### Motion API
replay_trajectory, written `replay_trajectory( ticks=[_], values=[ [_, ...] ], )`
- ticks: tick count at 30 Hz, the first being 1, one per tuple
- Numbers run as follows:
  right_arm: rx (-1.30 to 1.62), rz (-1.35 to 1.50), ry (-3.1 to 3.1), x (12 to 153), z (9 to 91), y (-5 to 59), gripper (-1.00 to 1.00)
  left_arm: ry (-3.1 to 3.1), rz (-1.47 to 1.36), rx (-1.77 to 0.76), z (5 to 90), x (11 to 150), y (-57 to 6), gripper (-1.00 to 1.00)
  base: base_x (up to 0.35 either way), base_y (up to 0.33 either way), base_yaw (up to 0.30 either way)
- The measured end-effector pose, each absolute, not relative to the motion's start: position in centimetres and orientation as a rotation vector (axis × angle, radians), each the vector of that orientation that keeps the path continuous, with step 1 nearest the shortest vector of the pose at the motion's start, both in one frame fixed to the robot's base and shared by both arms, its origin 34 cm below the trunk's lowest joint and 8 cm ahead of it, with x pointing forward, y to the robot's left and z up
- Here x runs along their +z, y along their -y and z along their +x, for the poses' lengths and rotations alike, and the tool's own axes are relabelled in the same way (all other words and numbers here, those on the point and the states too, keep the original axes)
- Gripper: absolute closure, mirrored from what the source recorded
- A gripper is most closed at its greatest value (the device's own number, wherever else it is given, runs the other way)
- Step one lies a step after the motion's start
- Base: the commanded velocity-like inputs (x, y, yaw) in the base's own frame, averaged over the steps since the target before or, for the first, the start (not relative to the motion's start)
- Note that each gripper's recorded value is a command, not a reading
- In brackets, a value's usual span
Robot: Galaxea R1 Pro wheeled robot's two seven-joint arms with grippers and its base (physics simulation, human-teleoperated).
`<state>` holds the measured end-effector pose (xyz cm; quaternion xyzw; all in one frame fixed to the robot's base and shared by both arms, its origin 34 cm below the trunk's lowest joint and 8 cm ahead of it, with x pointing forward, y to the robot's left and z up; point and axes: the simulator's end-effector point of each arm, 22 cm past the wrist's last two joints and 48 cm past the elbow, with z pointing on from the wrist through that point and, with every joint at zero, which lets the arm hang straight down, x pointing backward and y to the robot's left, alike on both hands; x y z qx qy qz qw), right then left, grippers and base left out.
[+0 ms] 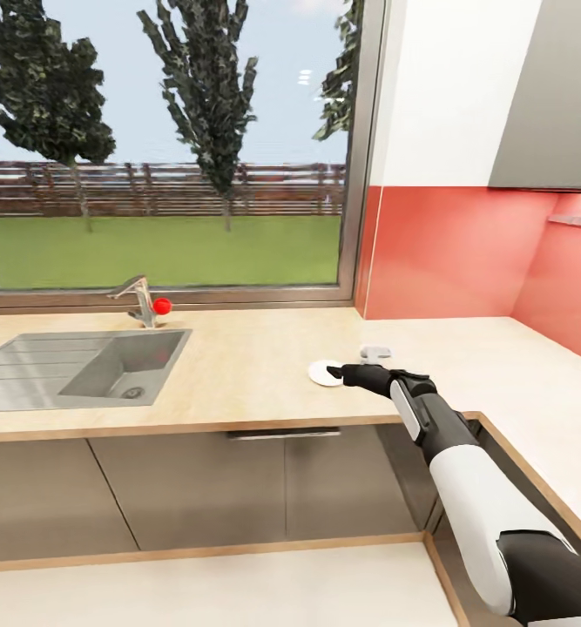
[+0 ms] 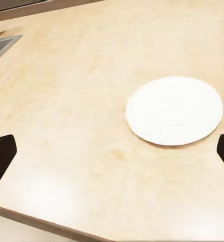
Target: Set up a coffee station on the kitchen countertop: keep the coffee maker on the countertop, move the bottle of coffee from the kitchen shelf to the counter next to the coffee maker, place a paper coffee filter on top of the coffee maker, put the saucer next to the coffee maker with the coffee cup on the saucer, and place the electric kettle next to the coffee maker.
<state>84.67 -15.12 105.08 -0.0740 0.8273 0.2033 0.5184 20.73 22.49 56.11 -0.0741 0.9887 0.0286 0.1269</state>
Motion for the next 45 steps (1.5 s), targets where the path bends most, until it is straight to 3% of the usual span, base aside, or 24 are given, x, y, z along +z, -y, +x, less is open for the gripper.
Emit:
replay_trajectory(
  ticks=[15, 21, 25, 29, 39, 45],
  values=[
    [0.488, -0.178, -1.985, 105.1, 84.7, 15.1, -1.00, -2.071, -0.200, 0.198, 39.8, 67.5, -31.1, -1.00, 0.000, -0.007, 0.000],
    [0.488, -0.178, -1.985, 105.1, 84.7, 15.1, -1.00, -1.567, -0.467, 0.416, 49.2, 82.3, -40.0, -1.00, 0.000, 0.000, 0.000],
    [0.487, -0.178, -1.985, 105.1, 84.7, 15.1, -1.00, -1.302, -0.542, 0.403, 53.3, 93.9, -41.0, -1.00, 0.000, 0.000, 0.000],
    [0.486, -0.178, -1.984, 105.1, 84.7, 15.0, -1.00, -1.320, -0.547, 0.337, 57.3, 103.4, -39.9, -1.00, 0.000, 0.000, 0.000],
    [0.486, -0.175, -1.999, 104.4, 84.6, 15.1, -1.00, -1.579, -0.489, 0.229, 70.5, 111.8, -32.1, -1.00, 0.000, 0.000, 0.000],
    [0.483, -0.175, -1.999, 104.7, 84.6, 15.1, -1.00, -1.913, -0.212, -0.138, 78.1, 109.5, -21.8, -1.00, 0.000, 0.000, 0.000]
  ],
)
